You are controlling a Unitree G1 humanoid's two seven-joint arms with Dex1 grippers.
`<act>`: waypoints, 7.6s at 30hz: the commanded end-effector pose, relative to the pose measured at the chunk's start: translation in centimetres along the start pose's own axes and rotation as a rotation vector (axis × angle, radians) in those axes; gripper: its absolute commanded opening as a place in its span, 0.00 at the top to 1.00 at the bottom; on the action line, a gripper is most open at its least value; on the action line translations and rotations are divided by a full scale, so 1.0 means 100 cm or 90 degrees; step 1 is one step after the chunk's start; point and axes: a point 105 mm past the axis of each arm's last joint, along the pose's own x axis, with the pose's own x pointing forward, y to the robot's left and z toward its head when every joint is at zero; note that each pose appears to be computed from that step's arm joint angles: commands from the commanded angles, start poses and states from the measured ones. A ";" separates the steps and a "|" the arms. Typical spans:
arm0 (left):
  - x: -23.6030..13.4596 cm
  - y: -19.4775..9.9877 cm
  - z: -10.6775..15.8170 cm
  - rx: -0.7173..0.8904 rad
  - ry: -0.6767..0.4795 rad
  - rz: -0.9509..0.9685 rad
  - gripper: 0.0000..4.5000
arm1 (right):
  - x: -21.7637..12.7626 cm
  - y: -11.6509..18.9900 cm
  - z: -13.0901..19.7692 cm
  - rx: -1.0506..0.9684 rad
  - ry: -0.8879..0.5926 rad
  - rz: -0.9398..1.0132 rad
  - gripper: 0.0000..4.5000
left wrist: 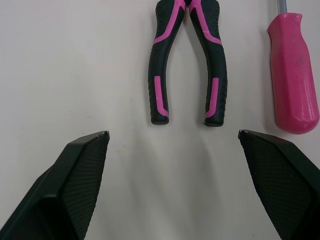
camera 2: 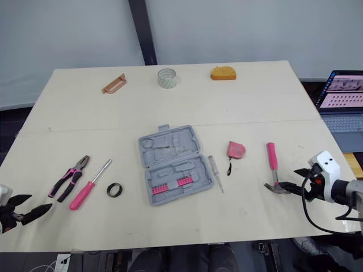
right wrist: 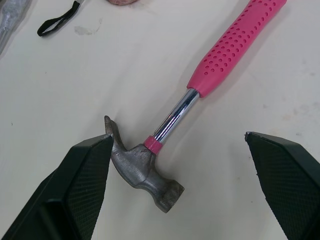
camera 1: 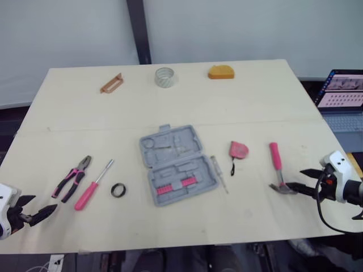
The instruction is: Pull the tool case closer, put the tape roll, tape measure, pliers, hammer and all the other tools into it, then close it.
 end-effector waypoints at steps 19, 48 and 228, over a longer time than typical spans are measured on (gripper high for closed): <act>-0.007 0.006 -0.001 0.003 0.006 0.010 0.01 | -0.013 -0.015 0.009 -0.024 -0.020 -0.036 0.00; 0.041 -0.088 0.090 0.049 -0.132 -0.166 0.30 | 0.054 0.073 0.098 -0.102 -0.163 0.120 0.21; 0.069 -0.220 0.018 0.162 0.069 -0.443 1.00 | 0.091 0.198 0.019 -0.149 0.092 0.398 0.99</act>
